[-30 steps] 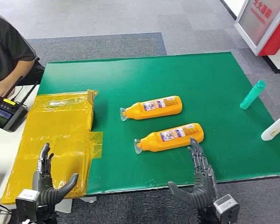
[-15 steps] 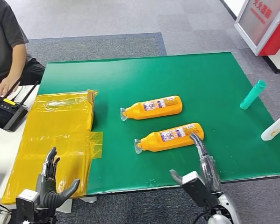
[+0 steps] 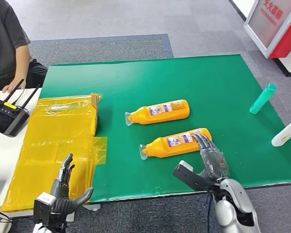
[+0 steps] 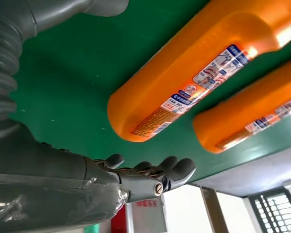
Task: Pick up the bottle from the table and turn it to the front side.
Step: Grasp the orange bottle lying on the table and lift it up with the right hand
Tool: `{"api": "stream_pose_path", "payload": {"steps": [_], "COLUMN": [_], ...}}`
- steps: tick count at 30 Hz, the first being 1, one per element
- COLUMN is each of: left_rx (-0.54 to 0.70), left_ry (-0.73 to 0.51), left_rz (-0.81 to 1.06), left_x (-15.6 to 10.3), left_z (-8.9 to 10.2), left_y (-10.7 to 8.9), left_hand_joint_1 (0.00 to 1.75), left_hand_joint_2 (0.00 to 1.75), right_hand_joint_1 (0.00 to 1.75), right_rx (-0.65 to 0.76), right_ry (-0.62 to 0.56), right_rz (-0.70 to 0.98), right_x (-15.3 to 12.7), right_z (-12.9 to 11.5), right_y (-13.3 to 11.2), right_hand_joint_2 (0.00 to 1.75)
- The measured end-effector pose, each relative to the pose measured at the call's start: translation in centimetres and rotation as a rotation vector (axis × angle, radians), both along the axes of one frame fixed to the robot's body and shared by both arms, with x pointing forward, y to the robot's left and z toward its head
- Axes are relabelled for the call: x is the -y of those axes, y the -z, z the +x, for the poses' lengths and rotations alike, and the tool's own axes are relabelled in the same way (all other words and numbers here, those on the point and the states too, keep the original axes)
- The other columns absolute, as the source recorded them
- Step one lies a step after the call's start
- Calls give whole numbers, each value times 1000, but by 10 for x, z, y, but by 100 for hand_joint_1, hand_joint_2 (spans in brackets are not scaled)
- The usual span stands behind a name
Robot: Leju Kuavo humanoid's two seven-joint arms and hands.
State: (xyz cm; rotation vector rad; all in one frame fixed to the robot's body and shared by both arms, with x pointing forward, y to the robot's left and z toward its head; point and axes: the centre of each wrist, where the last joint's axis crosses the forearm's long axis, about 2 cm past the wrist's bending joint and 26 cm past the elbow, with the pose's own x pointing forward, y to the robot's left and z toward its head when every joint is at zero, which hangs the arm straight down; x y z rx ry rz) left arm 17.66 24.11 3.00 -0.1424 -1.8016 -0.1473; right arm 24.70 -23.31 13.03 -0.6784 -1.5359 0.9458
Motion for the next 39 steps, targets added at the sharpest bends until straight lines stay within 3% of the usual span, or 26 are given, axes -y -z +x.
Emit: {"api": "stream_pose_path", "payload": {"steps": [5,15,27,39], "left_rx": [-4,-9,-13,-23], "left_ry": [20,29,43,66], "left_rz": [-6,-13,-28,-7], "left_x": [5,9,19,19], "left_z": [6,10,18,15], "left_y": [3,5,12,17], "left_hand_joint_1": [0,0,0,0], "left_hand_joint_2": [175,175,175,175], "right_hand_joint_1": [0,0,0,0], "right_rx": [-23,-43,-120,-197], "right_ry": [-24,-39,-93,-124], "right_rz": [-77,-138,-342,-454], "right_x": [6,10,0,6], "right_z": [18,30,104,128], "right_y": [7,12,7,4], "right_hand_joint_2": [175,175,175,175]}}
